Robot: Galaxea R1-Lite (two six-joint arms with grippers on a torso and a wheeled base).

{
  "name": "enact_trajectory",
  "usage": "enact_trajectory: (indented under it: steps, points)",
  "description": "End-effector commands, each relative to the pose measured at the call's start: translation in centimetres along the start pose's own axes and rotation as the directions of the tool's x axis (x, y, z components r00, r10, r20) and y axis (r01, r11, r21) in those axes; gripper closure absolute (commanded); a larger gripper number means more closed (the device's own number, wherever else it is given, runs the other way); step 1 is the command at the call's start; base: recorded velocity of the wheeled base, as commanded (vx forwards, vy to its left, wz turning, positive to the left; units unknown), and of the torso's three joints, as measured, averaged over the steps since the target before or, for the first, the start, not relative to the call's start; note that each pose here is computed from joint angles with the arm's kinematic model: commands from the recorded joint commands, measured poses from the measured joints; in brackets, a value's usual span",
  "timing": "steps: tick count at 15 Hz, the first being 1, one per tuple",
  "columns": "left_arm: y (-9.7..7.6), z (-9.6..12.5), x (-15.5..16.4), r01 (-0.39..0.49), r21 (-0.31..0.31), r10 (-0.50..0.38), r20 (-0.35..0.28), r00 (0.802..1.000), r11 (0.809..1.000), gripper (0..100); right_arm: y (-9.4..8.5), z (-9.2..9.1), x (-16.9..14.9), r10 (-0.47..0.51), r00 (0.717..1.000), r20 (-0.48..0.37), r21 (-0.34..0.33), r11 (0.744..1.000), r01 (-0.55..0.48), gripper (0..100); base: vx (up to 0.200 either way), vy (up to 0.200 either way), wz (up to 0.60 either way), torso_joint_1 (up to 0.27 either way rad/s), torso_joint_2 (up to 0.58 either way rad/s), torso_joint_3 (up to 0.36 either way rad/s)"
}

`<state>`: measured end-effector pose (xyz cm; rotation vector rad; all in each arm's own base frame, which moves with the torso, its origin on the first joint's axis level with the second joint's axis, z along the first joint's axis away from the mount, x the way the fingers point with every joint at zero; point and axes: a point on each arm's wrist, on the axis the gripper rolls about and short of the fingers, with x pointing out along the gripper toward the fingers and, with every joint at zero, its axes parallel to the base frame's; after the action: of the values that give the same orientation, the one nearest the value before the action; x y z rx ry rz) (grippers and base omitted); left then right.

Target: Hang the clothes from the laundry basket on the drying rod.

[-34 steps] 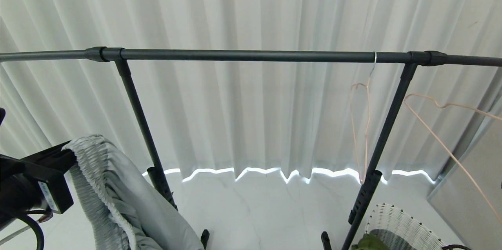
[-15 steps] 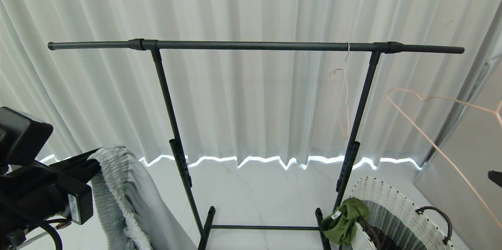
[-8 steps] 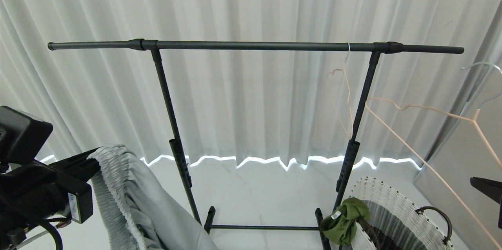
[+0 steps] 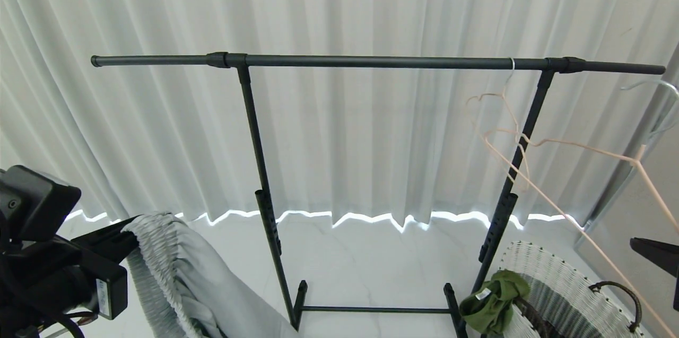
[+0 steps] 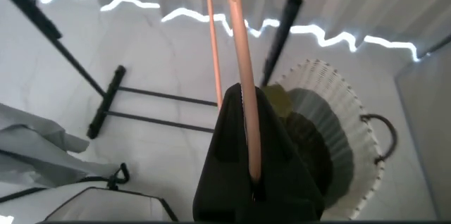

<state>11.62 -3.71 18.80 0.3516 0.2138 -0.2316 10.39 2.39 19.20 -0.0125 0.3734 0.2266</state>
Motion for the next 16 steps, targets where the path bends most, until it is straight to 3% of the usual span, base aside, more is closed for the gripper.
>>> enact_trajectory:
  steps: [1,5,9,12,14,16]
  points:
    - [-0.1,-0.3,0.0,0.007,0.004,-0.007,-0.006,1.000,1.000,100,0.1,0.1,0.0,0.021,1.000,0.001,-0.004,1.000,-0.021,100,0.000,0.000,0.00,0.000,0.00,0.000]
    - [0.1,0.7,0.2,-0.001,0.030,0.000,0.017,1.000,1.000,100,2.1,1.3,0.5,0.277,0.961,0.029,-0.059,0.960,-0.274,100,0.000,0.000,0.00,0.000,0.00,0.000]
    - [1.8,6.5,2.5,-0.085,-0.001,0.085,0.112,0.990,0.996,100,4.8,3.3,2.6,0.423,0.906,-0.018,-0.104,0.900,-0.422,100,0.000,0.000,0.00,0.000,0.00,0.000]
    - [1.8,8.4,6.6,-0.129,-0.013,0.130,0.062,0.990,0.992,100,8.0,3.5,4.1,0.545,0.838,-0.031,-0.155,0.825,-0.543,100,0.000,0.000,0.00,0.000,0.00,0.000]
    - [1.7,9.1,8.6,-0.172,-0.038,0.173,0.033,0.984,0.984,100,8.7,3.6,4.7,0.565,0.825,-0.013,-0.186,0.809,-0.558,100,0.000,0.000,0.00,0.000,0.00,0.000]
    - [1.6,10.4,10.6,-0.189,-0.100,0.193,0.034,0.981,0.977,100,9.3,3.5,4.8,0.590,0.807,-0.027,-0.273,0.772,-0.574,100,0.000,0.000,0.00,0.000,0.00,0.000]
